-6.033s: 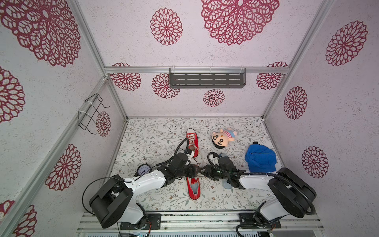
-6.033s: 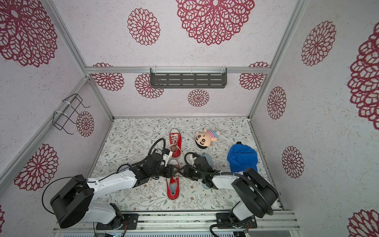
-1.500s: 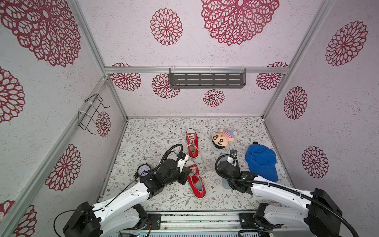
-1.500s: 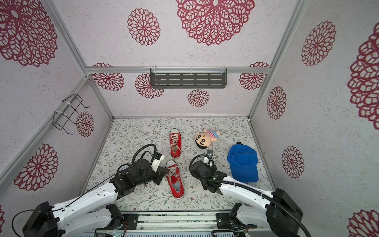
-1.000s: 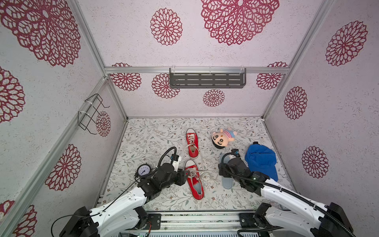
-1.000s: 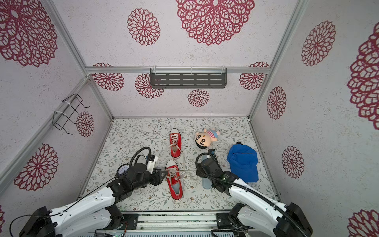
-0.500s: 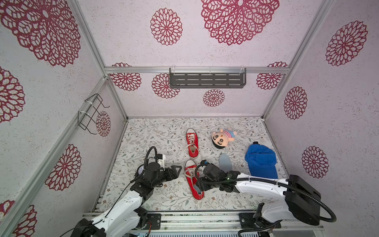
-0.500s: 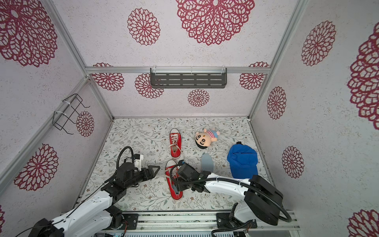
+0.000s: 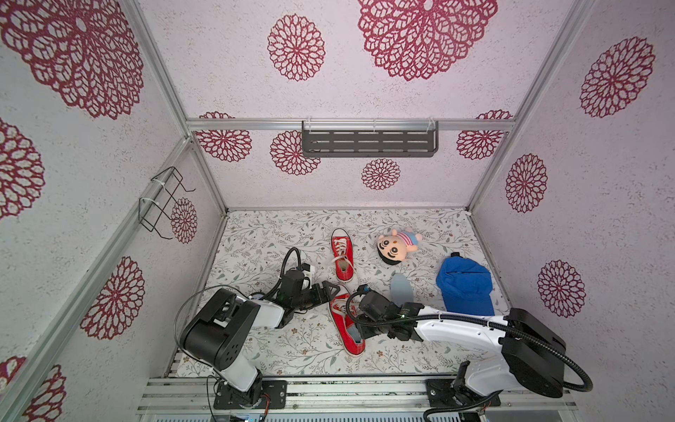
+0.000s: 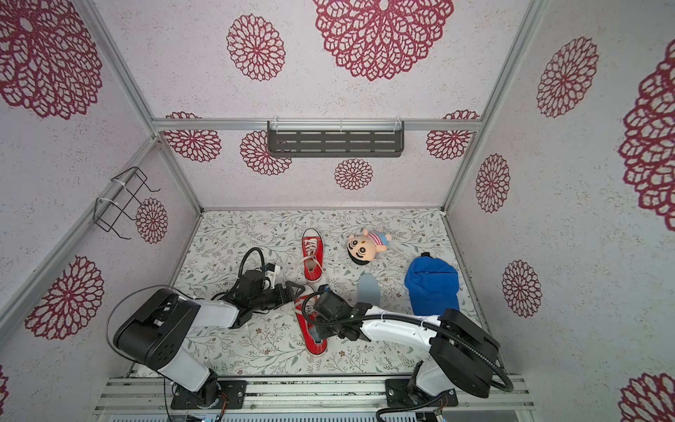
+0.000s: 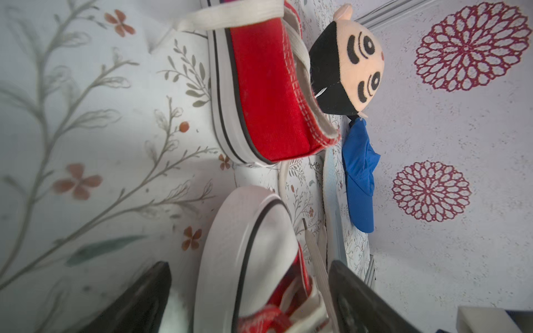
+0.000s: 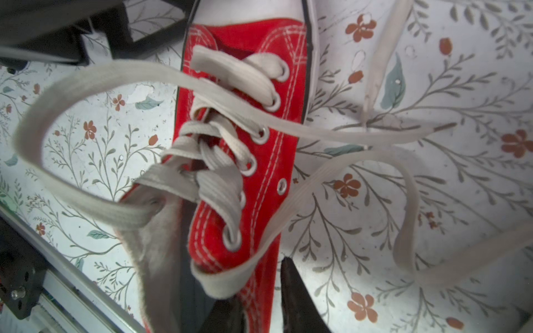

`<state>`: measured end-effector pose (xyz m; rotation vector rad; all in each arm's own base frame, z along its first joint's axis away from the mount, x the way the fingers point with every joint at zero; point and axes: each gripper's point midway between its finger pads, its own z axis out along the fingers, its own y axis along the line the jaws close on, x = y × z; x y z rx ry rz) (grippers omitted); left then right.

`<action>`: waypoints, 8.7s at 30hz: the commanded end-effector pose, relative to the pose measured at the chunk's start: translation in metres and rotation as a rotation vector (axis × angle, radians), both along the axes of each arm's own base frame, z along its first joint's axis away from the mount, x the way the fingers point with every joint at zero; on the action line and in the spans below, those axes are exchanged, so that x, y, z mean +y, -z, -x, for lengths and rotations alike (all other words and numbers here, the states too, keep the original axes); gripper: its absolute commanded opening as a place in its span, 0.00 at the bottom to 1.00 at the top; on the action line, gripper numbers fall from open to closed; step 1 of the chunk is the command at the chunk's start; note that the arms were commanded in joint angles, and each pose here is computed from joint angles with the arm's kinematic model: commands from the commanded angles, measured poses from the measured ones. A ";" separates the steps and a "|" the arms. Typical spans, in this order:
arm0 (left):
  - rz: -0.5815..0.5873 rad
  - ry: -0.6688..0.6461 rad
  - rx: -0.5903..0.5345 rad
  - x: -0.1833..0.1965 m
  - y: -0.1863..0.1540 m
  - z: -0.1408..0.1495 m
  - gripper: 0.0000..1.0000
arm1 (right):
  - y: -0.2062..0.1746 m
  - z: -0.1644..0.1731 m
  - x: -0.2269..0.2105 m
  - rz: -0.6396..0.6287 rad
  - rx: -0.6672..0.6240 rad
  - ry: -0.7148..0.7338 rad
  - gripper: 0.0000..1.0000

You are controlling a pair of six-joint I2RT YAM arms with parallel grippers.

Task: Remove the insole from the shoe
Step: Remove the insole from the shoe, then place the shoe at the center of the board.

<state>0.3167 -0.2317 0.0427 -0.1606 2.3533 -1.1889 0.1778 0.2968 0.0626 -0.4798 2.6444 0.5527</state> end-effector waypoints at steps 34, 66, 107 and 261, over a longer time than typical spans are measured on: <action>-0.088 0.241 -0.722 -0.035 -0.129 0.023 0.00 | -0.087 0.038 -0.023 -0.301 -0.123 -0.087 0.35; -0.097 0.279 -0.846 -0.038 -0.144 0.040 0.00 | -0.017 -0.001 0.001 -0.256 -0.037 0.067 0.24; -0.494 0.145 -0.923 0.001 -0.168 0.033 0.00 | -0.120 -0.010 -0.001 -0.661 0.028 0.115 0.00; -0.177 0.150 -0.456 0.080 -0.093 -0.234 0.01 | -0.104 0.007 -0.094 -0.592 -0.018 0.327 0.00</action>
